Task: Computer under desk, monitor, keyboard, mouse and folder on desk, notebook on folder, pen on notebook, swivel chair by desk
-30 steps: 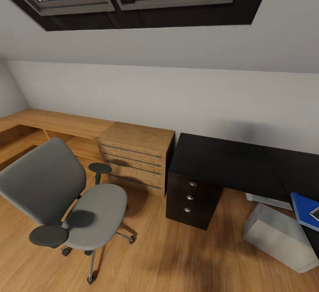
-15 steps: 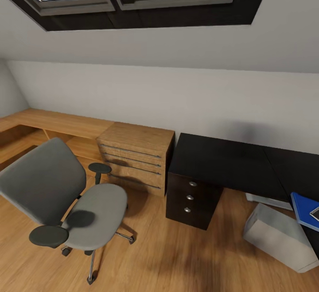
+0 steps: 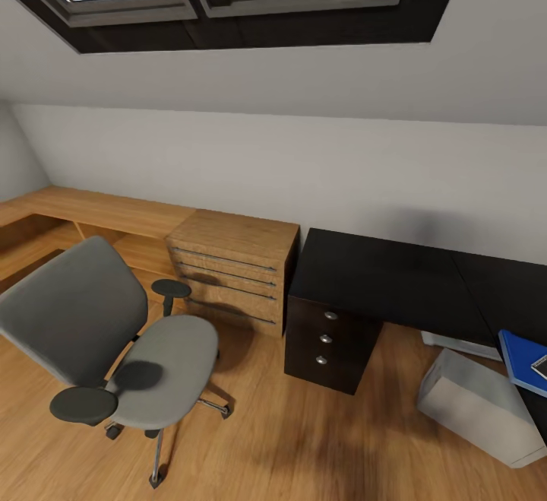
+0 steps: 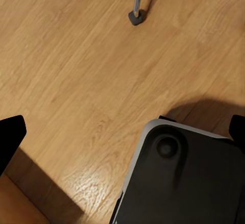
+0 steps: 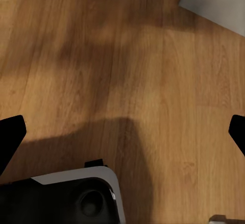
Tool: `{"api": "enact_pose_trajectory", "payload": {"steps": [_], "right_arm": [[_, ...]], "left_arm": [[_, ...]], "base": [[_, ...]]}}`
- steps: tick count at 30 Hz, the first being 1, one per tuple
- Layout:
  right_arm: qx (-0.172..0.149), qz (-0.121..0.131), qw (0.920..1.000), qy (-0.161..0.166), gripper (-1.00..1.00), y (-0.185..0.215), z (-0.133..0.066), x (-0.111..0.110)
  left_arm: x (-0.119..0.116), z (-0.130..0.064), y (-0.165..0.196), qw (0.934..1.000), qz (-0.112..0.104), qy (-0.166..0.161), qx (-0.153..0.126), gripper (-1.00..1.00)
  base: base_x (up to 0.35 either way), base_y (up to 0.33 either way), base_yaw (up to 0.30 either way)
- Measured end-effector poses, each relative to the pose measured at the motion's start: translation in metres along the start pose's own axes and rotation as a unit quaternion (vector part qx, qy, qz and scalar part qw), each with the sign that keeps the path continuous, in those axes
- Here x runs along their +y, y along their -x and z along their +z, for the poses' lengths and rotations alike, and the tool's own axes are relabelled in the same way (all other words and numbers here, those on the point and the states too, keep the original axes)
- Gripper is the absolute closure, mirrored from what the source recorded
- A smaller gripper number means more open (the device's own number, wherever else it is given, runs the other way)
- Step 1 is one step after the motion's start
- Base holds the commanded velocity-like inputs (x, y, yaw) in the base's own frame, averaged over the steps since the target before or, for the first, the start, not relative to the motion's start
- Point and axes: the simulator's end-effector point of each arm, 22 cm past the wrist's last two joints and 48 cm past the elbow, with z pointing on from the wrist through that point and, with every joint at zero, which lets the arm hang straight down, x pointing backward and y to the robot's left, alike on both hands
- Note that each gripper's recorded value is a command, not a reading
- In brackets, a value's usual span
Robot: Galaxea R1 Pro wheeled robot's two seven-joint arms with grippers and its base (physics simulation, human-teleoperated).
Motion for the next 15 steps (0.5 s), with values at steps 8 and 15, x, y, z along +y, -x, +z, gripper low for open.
{"api": "enact_pose_trajectory", "payload": {"steps": [8, 15], "right_arm": [[0.009, 0.004, 0.9999, -0.001, -1.00, -0.005, -0.002, 0.004], [0.034, -0.002, 0.9993, -0.014, -1.00, -0.014, 0.001, -0.012]], "left_arm": [[-0.002, 0.000, 0.000, 1.0000, 0.000, -0.001, 0.000, -1.00], [-0.001, 0.000, 0.000, 1.0000, 0.000, 0.000, 0.000, -1.00]], "base": [[0.000, 0.000, 0.081], [0.000, 0.000, 0.243]]}}
